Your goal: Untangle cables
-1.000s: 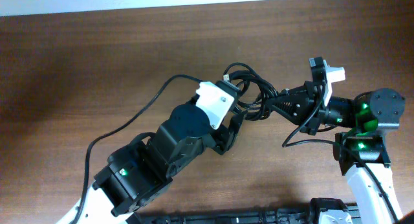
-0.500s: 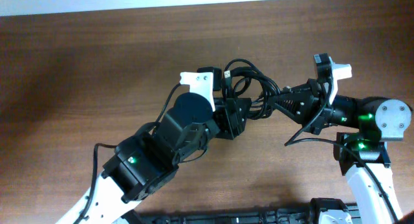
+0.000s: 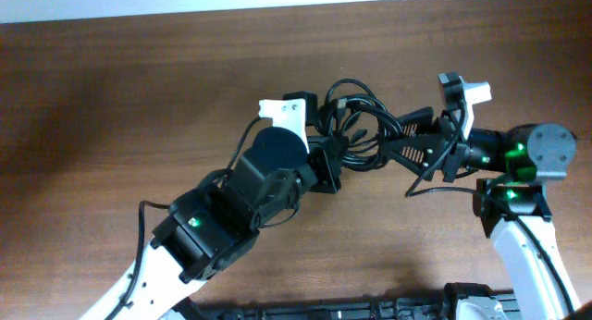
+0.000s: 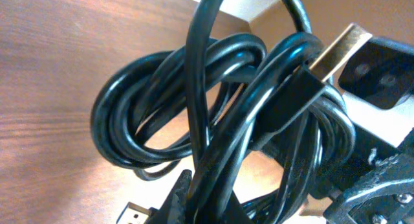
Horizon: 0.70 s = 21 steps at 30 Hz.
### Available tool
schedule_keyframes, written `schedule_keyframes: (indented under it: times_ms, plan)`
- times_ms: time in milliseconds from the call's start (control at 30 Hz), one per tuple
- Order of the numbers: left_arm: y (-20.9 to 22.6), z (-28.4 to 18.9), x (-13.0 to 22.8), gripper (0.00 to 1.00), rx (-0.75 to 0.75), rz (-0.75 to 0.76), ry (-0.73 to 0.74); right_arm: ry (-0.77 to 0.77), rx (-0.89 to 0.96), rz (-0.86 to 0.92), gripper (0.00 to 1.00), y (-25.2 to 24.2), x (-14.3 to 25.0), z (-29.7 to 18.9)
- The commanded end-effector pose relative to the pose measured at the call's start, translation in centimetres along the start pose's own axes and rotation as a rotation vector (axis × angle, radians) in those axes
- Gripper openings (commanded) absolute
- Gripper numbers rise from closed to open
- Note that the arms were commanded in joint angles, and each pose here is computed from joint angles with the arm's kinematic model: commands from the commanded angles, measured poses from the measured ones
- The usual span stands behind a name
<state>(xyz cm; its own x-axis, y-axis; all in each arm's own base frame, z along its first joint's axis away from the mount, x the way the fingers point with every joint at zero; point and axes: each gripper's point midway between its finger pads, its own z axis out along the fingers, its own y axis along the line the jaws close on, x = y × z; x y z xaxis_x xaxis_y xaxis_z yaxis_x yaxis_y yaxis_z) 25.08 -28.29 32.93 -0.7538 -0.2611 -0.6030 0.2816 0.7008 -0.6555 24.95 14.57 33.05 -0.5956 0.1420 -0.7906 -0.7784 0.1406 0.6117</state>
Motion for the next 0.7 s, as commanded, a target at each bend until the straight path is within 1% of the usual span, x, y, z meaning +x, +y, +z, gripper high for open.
schedule_keyframes:
  times_ms: [0, 33, 133, 233, 300, 367, 400, 433, 467, 533, 567, 600, 667]
  plan:
    - [1.6, -0.4, -2.9, 0.0, -0.042, -0.018, -0.081, -0.006, 0.005, -0.012, 0.83, -0.2, -0.4, 0.0]
    - [2.6, -0.5, -3.9, 0.0, -0.064, -0.035, -0.107, -0.025, 0.019, -0.011, 0.89, -0.5, -0.7, 0.0]
    - [4.2, -0.9, -6.2, 0.0, -0.092, -0.066, -0.17, -0.08, 0.069, 0.036, 0.96, -1.6, -1.4, -0.1]
    - [4.9, -1.1, -7.0, 0.0, -0.112, -0.076, -0.199, -0.13, 0.115, 0.064, 0.98, -2.6, -2.1, -0.2]
    - [5.5, -1.3, -7.4, 0.0, -0.143, -0.077, -0.224, -0.185, 0.199, 0.138, 0.98, -4.4, -2.2, -0.6]
    - [5.8, -1.4, -7.6, 0.0, -0.163, -0.078, -0.24, -0.225, 0.379, 0.221, 0.98, -7.6, -0.8, -1.8]
    - [6.1, -1.5, -7.8, 0.0, -0.177, -0.079, -0.252, -0.229, 0.449, 0.243, 0.98, -8.5, -0.1, -2.3]
    - [6.5, -1.7, -8.1, 0.0, -0.2, -0.079, -0.27, -0.229, 0.559, 0.239, 0.99, -9.2, 1.0, -3.3]
    - [6.6, -1.7, -8.2, 0.0, -0.209, -0.08, -0.279, -0.226, 0.601, 0.206, 0.99, -9.0, 1.3, -3.7]
    - [6.5, -1.7, -8.4, 0.0, -0.202, -0.087, -0.289, -0.23, 0.657, 0.079, 0.99, -7.4, 1.0, -4.0]
    - [6.5, -1.5, -8.5, 0.0, -0.196, -0.116, -0.291, -0.249, 0.689, 0.009, 0.99, -6.2, 0.6, -4.0]
    - [6.5, -1.2, -8.3, 0.0, -0.192, -0.139, -0.285, -0.262, 0.705, -0.015, 0.99, -5.7, 0.4, -3.9]
    - [6.0, -0.2, -7.4, 0.0, -0.146, -0.231, -0.233, -0.264, 0.72, -0.12, 0.99, -4.0, 0.2, -3.1]
